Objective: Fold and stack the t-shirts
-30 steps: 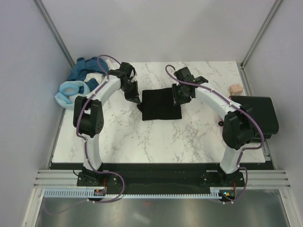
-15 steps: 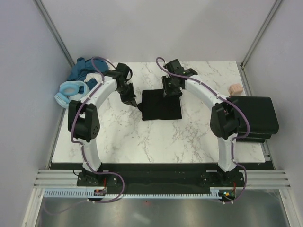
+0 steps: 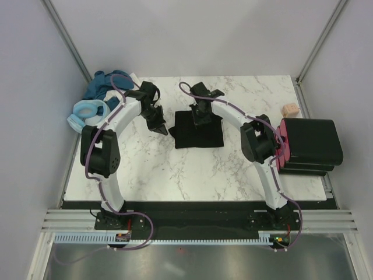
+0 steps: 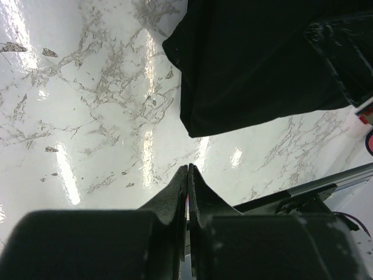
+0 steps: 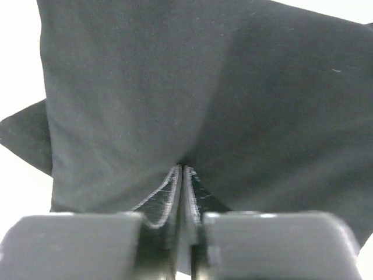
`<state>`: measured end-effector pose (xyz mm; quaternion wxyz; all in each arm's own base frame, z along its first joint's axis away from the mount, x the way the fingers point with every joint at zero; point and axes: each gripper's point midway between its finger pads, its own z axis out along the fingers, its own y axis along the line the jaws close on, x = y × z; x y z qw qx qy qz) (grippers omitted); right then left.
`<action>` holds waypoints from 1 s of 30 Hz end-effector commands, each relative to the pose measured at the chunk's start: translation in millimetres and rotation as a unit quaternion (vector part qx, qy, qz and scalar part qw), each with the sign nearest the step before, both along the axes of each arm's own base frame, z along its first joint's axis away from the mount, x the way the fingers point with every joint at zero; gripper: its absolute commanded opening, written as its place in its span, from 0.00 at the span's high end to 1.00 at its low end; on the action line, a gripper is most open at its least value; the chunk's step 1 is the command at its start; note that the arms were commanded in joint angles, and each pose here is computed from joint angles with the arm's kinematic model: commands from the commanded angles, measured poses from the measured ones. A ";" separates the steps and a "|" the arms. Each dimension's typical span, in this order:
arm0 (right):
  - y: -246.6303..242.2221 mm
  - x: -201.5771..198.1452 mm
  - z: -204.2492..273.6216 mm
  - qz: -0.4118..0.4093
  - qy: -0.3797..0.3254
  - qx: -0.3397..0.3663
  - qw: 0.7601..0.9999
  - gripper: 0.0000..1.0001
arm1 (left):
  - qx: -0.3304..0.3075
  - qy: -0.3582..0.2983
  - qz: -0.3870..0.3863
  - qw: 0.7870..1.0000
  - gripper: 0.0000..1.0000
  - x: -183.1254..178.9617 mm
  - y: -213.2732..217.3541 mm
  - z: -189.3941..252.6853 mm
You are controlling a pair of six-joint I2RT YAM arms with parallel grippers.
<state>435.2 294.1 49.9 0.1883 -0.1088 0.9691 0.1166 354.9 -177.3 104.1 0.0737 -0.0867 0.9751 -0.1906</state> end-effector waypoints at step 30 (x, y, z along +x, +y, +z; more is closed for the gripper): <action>-103.4 96.1 -15.0 -0.196 -0.035 -0.048 0.979 1.00 | -0.029 -0.034 -0.003 0.999 0.98 -2.1 -4.4 39.2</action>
